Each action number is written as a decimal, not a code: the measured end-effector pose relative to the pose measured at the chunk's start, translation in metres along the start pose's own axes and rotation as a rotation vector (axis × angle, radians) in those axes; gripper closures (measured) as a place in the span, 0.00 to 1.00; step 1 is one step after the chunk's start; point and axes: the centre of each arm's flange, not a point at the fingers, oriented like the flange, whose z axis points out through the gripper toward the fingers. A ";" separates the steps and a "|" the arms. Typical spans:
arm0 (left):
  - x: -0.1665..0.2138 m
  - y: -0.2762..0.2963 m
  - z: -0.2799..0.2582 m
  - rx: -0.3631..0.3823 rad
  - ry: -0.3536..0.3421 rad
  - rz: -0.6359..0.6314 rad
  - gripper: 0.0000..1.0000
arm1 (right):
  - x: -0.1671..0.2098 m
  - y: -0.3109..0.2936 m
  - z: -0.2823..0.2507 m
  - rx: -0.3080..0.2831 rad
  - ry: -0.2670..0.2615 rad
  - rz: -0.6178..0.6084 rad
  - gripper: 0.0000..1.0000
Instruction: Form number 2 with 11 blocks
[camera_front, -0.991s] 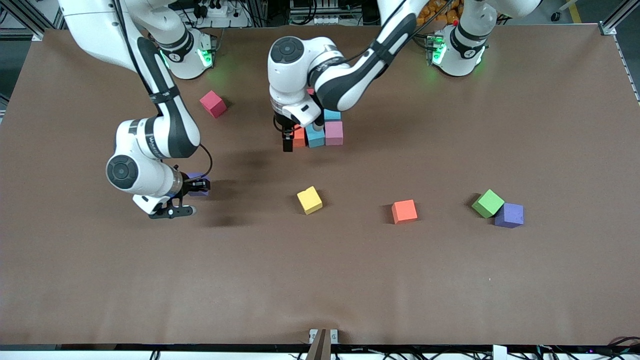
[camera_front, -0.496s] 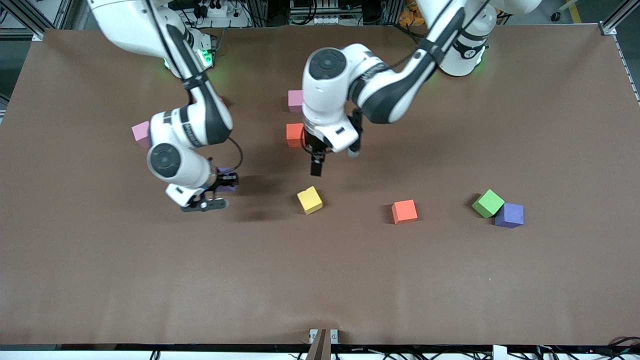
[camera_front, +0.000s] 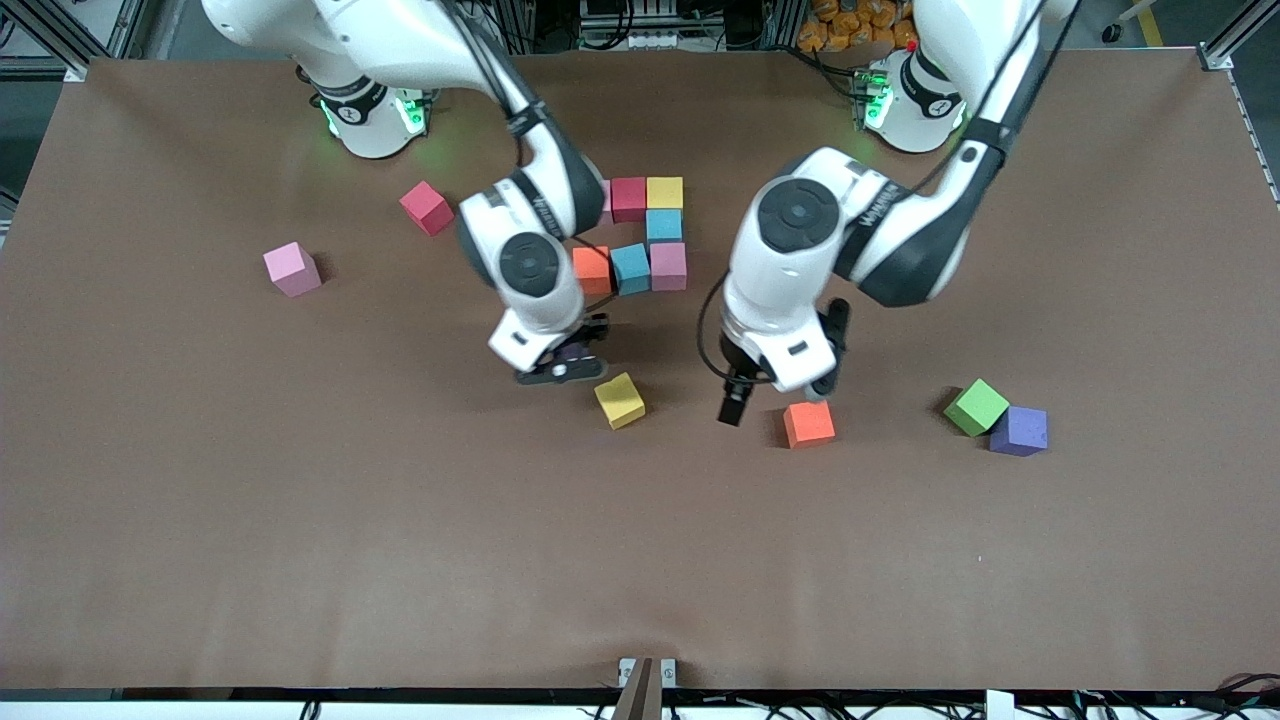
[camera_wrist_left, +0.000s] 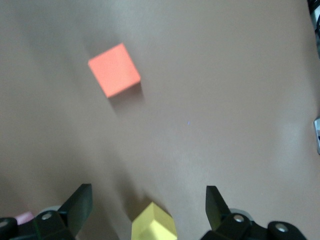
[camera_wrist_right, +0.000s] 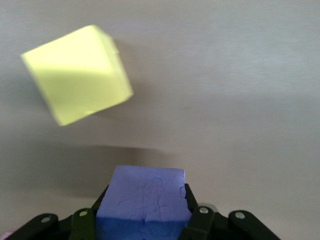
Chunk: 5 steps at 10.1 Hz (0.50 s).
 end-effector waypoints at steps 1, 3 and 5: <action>0.015 0.002 0.001 0.006 0.004 0.076 0.00 | -0.001 -0.008 0.002 0.004 0.000 -0.011 0.43; 0.029 0.003 0.004 0.018 0.001 0.258 0.00 | -0.006 -0.016 0.006 0.012 -0.008 -0.038 0.43; 0.023 0.003 0.009 0.023 -0.017 0.400 0.00 | -0.019 -0.023 0.029 0.026 0.006 -0.056 0.43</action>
